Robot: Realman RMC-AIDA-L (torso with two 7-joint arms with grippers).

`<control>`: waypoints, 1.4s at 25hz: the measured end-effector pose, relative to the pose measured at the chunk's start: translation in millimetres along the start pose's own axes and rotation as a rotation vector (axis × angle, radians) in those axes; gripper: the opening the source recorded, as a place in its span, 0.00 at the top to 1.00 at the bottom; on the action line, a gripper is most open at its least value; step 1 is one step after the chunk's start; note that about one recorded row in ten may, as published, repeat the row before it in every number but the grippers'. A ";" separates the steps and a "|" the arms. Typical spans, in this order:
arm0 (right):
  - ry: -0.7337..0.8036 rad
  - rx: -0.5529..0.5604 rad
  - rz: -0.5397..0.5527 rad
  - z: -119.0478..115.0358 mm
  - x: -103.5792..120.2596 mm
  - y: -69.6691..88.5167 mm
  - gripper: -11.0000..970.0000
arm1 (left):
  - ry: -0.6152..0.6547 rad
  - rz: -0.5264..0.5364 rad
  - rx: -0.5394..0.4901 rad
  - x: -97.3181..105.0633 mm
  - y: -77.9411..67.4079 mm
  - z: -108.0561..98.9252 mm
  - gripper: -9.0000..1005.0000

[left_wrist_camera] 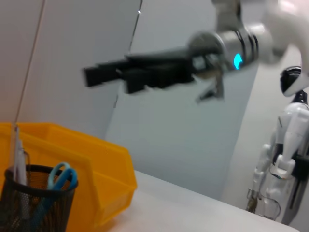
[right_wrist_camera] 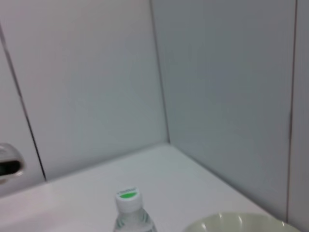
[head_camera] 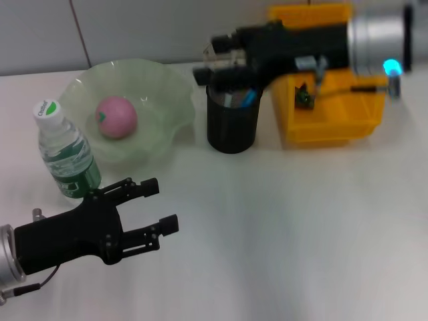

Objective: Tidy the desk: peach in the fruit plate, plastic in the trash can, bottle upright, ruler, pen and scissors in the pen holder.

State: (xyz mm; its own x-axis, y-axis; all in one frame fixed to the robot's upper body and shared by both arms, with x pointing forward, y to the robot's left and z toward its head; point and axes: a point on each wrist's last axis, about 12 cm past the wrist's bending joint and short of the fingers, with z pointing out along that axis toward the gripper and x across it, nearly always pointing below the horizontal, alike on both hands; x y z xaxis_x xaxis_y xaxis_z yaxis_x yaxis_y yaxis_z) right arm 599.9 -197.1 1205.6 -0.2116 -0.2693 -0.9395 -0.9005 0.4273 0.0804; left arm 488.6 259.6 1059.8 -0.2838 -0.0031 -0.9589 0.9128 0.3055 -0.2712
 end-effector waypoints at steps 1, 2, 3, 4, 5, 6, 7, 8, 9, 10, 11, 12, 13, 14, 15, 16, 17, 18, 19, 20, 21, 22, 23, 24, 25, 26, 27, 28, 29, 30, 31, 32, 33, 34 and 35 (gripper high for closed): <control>-0.048 -0.014 0.008 -7.8 26.7 -1.8 0.24 | -0.007 -0.006 -0.007 0.8 -0.1 -0.8 0.20; -0.048 -0.014 0.008 -7.8 26.7 -1.8 0.24 | -0.007 -0.006 -0.007 0.8 -0.1 -0.8 0.20; -0.069 -0.037 0.031 -13.3 51.3 -2.6 0.24 | -0.011 -0.007 -0.008 1.8 -0.7 -0.5 0.20; -0.079 -0.056 0.044 -16.8 63.8 -1.9 0.24 | -0.012 -0.005 -0.008 2.2 -1.0 -0.1 0.20; -0.079 -0.056 0.044 -16.8 63.8 -1.9 0.24 | -0.012 -0.005 -0.008 2.2 -1.0 -0.1 0.20; -0.106 -0.090 0.055 -22.9 86.7 1.6 0.24 | -0.014 0.010 -0.008 3.0 -1.7 0.3 0.20; -0.132 -0.108 0.068 -26.7 104.0 6.0 0.24 | -0.014 0.014 -0.008 3.3 -1.9 0.4 0.20; -0.132 -0.108 0.068 -26.7 104.0 6.0 0.24 | -0.015 0.019 -0.007 3.6 -2.2 0.3 0.20; -0.139 -0.117 0.073 -27.7 111.8 9.5 0.24 | -0.016 0.021 -0.006 4.0 -2.7 0.3 0.20; -0.142 -0.134 0.079 -29.0 123.9 16.2 0.24 | -0.017 0.022 -0.004 4.3 -3.0 0.3 0.20; -0.142 -0.134 0.079 -29.0 123.9 16.2 0.24 | -0.017 0.022 -0.004 4.3 -3.0 0.3 0.20; -0.140 -0.158 0.085 -30.2 135.9 24.7 0.24 | -0.011 0.021 0.004 4.6 -3.1 1.4 0.20; -0.140 -0.158 0.085 -30.2 135.9 24.7 0.24 | -0.011 0.021 0.004 4.6 -3.1 1.4 0.20; -0.139 -0.170 0.085 -30.6 140.5 28.4 0.24 | -0.004 0.022 0.006 4.7 -2.7 1.6 0.20; -0.139 -0.170 0.085 -30.6 140.5 28.4 0.24 | -0.004 0.022 0.006 4.7 -2.7 1.6 0.20; -0.133 -0.196 0.090 -31.2 150.1 36.3 0.24 | 0.005 0.024 0.007 4.7 -1.9 1.0 0.20; -0.133 -0.196 0.090 -31.2 150.1 36.3 0.24 | 0.005 0.024 0.007 4.7 -1.9 1.0 0.21; -0.122 -0.216 0.102 -30.8 158.3 42.9 0.24 | 0.010 0.026 0.008 4.6 -1.6 0.5 0.21; -0.122 -0.216 0.102 -30.8 158.3 42.9 0.24 | 0.016 0.027 0.010 4.3 -1.2 -0.1 0.21; -0.116 -0.228 0.107 -30.0 161.7 46.2 0.24 | 0.028 0.026 0.015 4.5 -1.1 -1.0 0.21; -0.099 -0.250 0.116 -28.2 168.3 52.4 0.24 | 0.057 0.016 0.027 5.3 -0.9 -2.7 0.21; -0.099 -0.250 0.116 -28.2 168.3 52.4 0.24 | 0.057 0.016 0.027 5.3 -0.9 -2.7 0.21; -0.086 -0.261 0.123 -27.3 172.5 56.1 0.24 | 0.096 0.003 0.043 7.6 -1.2 -4.4 0.21; -0.086 -0.261 0.123 -27.3 172.5 56.1 0.24 | 0.096 0.003 0.043 7.6 -1.2 -4.4 0.21; -0.082 -0.264 0.128 -27.6 174.4 57.6 0.24 | 0.112 0.000 0.050 8.3 -1.3 -5.6 0.21; -0.082 -0.263 0.134 -28.5 176.0 58.8 0.24 | 0.120 0.002 0.056 8.0 -1.1 -7.7 0.21; -0.082 -0.263 0.134 -28.5 176.0 58.8 0.24 | 0.120 0.002 0.056 8.0 -1.1 -7.7 0.21; -0.085 -0.261 0.137 -29.4 176.7 59.3 0.24 | 0.122 0.004 0.057 7.2 -0.7 -9.7 0.21; -0.085 -0.261 0.137 -29.4 176.7 59.3 0.24 | 0.122 0.004 0.057 7.2 -0.7 -9.7 0.21; -0.086 -0.261 0.138 -29.6 176.9 59.5 0.24 | 0.122 0.007 0.057 6.0 0.0 -11.8 0.21; -0.087 -0.261 0.139 -29.7 177.1 59.7 0.24 | 0.123 0.012 0.057 5.6 0.3 -12.7 0.21; -0.087 -0.261 0.139 -29.7 177.1 59.7 0.24 | 0.123 0.012 0.057 5.6 0.3 -12.7 0.21; -0.087 -0.260 0.139 -29.8 177.1 59.6 0.24 | 0.125 0.018 0.061 5.2 0.3 -12.9 0.21; -0.087 -0.260 0.139 -29.8 177.1 59.6 0.24 | 0.125 0.018 0.061 5.2 0.3 -12.9 0.21; -0.088 -0.259 0.138 -29.8 176.8 59.4 0.24 | 0.126 0.020 0.062 4.7 0.4 -12.9 0.21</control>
State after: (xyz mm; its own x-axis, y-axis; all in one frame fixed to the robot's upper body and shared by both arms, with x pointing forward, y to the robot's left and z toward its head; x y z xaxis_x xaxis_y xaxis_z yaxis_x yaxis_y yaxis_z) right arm 497.7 -245.0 1054.1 -0.3149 -0.1436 -0.9382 -0.9350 0.2169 0.2806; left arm 483.8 272.0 1056.3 -0.2960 0.1230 -0.9472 0.9340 0.2450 -0.2600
